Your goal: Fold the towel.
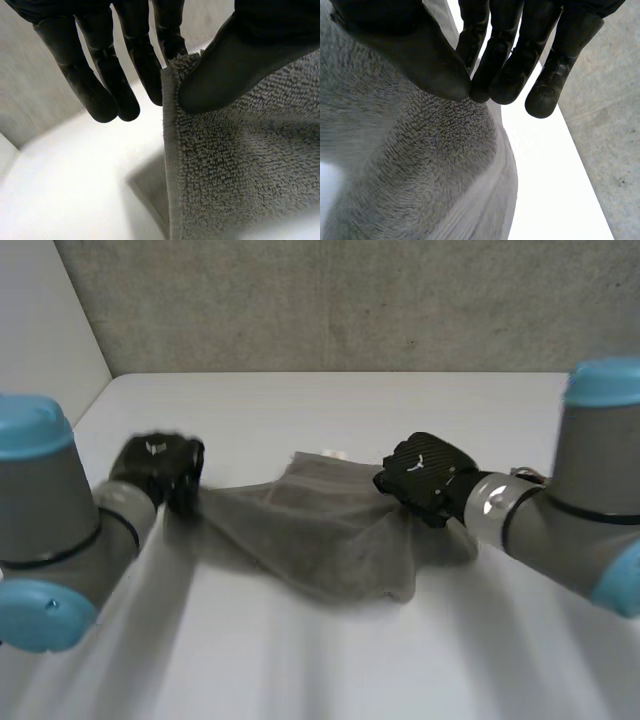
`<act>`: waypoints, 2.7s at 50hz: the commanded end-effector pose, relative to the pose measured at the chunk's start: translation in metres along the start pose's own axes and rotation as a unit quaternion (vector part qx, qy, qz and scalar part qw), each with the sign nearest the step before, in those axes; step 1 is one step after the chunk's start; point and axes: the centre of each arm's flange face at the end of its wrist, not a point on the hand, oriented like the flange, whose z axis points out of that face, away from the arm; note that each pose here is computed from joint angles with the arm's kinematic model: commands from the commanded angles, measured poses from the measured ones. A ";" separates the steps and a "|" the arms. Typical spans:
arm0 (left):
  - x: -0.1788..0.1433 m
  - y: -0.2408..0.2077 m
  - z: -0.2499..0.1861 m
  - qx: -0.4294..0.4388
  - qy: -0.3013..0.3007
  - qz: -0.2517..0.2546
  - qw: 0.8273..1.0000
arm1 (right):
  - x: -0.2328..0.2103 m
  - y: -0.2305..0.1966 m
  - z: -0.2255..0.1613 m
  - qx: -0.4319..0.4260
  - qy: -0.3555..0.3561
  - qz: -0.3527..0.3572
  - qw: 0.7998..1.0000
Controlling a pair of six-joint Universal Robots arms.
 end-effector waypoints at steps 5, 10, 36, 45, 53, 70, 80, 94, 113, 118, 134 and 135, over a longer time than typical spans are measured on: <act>0.006 -0.049 -0.006 0.079 0.006 0.000 0.997 | -0.047 -0.043 -0.096 -0.016 -0.243 0.044 0.969; 0.022 -0.030 -0.007 0.050 0.030 0.009 0.998 | -0.046 -0.045 -0.094 -0.001 -0.266 0.045 0.963; 0.035 0.022 -0.032 -0.028 0.084 0.027 0.996 | -0.024 -0.018 0.033 0.005 -0.101 0.235 0.967; 0.037 -0.004 -0.059 0.023 0.096 0.029 0.995 | -0.032 -0.019 0.067 0.051 -0.093 0.328 0.939; 0.042 -0.007 -0.072 0.030 0.111 0.031 0.993 | -0.056 -0.022 0.086 0.065 -0.129 0.349 0.926; 0.028 -0.020 -0.059 0.056 0.095 0.026 0.994 | -0.059 -0.022 0.103 0.062 -0.167 0.403 0.898; 0.027 -0.058 0.002 0.123 0.066 0.082 0.987 | 0.028 -0.073 0.085 0.174 0.053 0.248 0.952; -0.007 -0.212 -0.016 0.431 -0.094 0.024 0.897 | 0.089 -0.146 0.011 0.391 0.299 0.092 0.865; 0.046 0.008 0.001 0.084 0.021 0.145 0.986 | -0.035 -0.033 0.054 0.069 -0.022 0.112 0.991; 0.053 0.033 -0.009 0.048 0.039 0.186 0.981 | -0.059 -0.008 0.053 -0.022 -0.062 0.068 0.996; 0.061 0.027 -0.029 0.061 0.052 0.189 0.979 | -0.031 -0.017 0.031 -0.012 0.005 0.173 0.985; 0.061 0.028 -0.031 0.060 0.053 0.190 0.979 | -0.024 -0.014 0.028 -0.015 0.015 0.192 0.981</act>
